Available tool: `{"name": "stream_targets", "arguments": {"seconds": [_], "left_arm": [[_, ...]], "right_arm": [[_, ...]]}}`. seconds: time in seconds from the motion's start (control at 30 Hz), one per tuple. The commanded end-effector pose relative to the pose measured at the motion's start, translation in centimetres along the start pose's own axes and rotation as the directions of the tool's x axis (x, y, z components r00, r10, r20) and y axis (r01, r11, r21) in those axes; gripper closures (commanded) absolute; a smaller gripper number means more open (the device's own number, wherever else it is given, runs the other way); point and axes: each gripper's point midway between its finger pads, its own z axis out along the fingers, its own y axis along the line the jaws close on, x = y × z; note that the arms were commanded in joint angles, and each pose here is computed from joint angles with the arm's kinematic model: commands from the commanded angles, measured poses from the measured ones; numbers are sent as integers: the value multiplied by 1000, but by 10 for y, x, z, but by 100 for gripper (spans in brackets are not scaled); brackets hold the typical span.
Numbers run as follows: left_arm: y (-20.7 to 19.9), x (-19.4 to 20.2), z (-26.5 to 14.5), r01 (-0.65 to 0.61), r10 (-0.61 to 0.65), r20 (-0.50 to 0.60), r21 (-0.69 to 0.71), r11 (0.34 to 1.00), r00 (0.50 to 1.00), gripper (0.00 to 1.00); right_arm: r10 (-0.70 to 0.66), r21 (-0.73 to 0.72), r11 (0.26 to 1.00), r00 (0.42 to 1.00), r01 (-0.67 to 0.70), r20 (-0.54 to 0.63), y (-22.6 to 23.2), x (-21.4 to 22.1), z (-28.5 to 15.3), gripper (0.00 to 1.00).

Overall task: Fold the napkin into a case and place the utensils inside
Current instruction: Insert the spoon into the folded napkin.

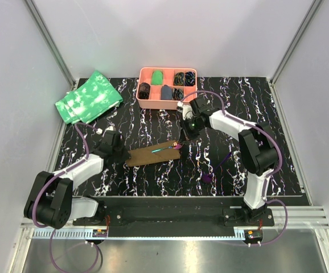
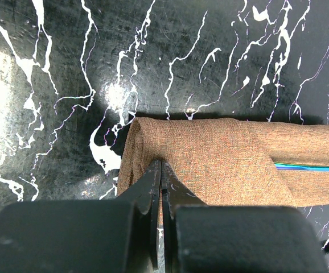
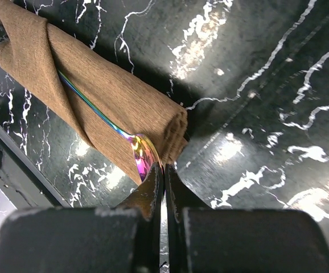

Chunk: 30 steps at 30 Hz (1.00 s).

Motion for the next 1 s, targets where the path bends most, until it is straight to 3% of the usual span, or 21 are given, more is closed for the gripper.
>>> {"name": "stream_targets", "arguments": {"seconds": [0.0,0.7,0.97], "left_arm": [[-3,-1,1,7,-7,14,21,1000,1000,100],[-4,0,1,8,-8,13,26,1000,1000,100],[-5,0,0,4,-4,17,31,1000,1000,100]], "right_arm": [[-8,-34,999,999,9,45,17,-21,6,100],[85,-84,993,995,-81,48,46,-28,40,100],[67,13,998,995,-68,76,44,-30,10,95]]}}
